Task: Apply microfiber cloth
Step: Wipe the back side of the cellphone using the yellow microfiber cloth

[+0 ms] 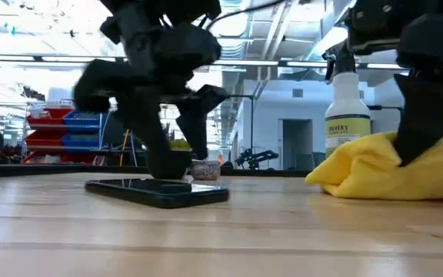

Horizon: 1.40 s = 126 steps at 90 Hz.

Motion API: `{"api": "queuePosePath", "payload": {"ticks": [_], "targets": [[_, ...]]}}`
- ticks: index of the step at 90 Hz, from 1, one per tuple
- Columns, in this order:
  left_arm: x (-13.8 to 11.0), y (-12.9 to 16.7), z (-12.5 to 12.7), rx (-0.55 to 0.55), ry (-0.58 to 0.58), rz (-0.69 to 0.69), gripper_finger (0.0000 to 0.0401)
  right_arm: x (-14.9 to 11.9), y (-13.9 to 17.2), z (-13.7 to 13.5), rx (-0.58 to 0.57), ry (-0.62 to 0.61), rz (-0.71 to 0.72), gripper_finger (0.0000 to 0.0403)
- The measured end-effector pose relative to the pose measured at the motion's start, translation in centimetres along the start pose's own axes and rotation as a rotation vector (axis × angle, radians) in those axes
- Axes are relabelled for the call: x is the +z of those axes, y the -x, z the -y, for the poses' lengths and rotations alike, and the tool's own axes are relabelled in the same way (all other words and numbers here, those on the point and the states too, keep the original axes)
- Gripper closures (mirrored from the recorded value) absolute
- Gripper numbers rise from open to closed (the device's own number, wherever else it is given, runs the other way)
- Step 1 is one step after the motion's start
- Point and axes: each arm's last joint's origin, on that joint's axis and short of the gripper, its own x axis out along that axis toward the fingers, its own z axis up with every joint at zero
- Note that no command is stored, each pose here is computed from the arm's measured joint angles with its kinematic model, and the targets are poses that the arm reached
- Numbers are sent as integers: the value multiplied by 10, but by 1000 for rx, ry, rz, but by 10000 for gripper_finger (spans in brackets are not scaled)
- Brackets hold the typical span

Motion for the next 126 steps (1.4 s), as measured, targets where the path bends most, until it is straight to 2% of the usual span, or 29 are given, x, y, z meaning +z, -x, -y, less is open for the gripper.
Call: {"api": "queuePosePath", "payload": {"ticks": [17, 28, 37, 45, 75, 88, 126], "targets": [[6, 0, 31, -112, -42, -83, 128, 1, 0, -1, 4, 17, 38, 403], [11, 0, 42, -96, -62, -108, 104, 4, -1, -1, 5, 13, 54, 403], [16, 0, 40, -19, -58, -91, 98, 6, -2, -2, 13, 26, 58, 403], [18, 0, 39, 6, -51, -83, 97, 9, -3, -3, 25, 36, 63, 403], [8, -1, 32, -10, 19, -115, 97, 16, -6, -4, 42, 54, 71, 403], [-6, -6, 36, -29, 30, -134, 97, 16, -6, -4, 44, 53, 72, 403], [-16, -13, 40, 0, 81, -94, 97, 16, -6, -5, 55, 60, 77, 403]]}}
